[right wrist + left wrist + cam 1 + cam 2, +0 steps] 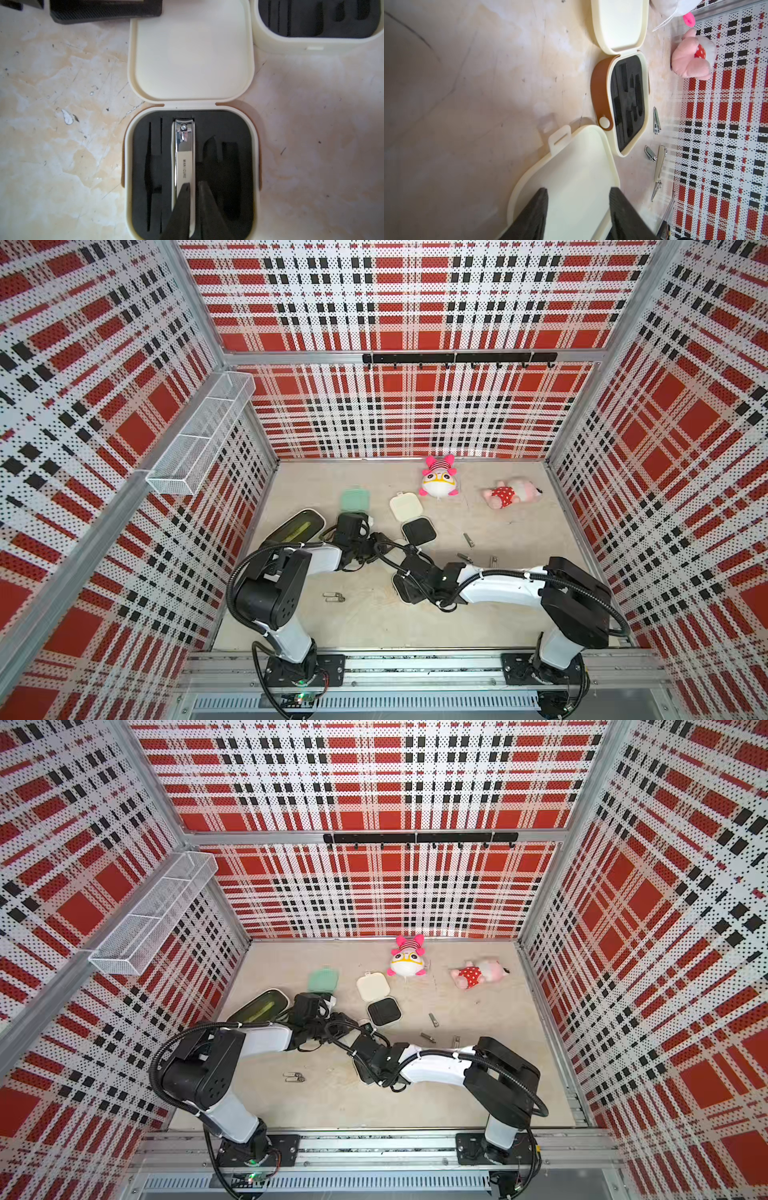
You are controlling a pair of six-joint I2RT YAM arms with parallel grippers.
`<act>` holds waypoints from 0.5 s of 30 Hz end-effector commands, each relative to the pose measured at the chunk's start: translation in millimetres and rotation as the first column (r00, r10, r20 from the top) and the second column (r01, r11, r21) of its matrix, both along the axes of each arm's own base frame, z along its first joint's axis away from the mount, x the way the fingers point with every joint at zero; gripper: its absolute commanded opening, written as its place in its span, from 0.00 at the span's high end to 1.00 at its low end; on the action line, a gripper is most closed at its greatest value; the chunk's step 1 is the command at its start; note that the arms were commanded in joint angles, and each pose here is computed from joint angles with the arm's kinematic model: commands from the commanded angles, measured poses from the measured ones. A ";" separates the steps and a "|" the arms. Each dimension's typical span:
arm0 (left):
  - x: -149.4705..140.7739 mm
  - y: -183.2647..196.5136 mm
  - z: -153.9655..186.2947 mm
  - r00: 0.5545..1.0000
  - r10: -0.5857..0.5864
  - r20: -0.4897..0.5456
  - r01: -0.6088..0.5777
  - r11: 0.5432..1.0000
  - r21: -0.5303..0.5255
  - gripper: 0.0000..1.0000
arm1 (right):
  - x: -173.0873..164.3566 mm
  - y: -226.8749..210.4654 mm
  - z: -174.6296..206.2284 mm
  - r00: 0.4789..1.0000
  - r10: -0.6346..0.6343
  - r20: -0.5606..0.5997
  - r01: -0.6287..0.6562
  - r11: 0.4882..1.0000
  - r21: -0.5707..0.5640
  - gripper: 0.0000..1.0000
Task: Organize nail clipper sets
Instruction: Place the nail clipper in the storage box.
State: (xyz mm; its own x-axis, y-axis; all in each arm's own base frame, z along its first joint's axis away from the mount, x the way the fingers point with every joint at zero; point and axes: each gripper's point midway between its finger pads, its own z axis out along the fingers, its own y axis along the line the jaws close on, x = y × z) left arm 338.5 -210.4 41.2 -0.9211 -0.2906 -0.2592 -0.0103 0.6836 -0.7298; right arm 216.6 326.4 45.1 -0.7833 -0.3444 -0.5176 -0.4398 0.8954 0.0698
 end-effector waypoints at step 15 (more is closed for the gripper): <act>3.0 -4.4 6.8 1.000 -0.019 0.013 0.019 1.000 -0.004 0.47 | -14.5 -9.9 -19.2 0.998 -0.025 -0.061 0.027 0.999 0.027 0.88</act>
State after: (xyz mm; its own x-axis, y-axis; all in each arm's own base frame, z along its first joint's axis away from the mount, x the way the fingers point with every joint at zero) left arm 338.3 -210.6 41.3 -0.9217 -0.2897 -0.2580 -0.0108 0.6839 -0.7295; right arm 211.8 324.8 38.3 -0.7974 -0.3079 -0.5191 -0.4227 0.8988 0.1162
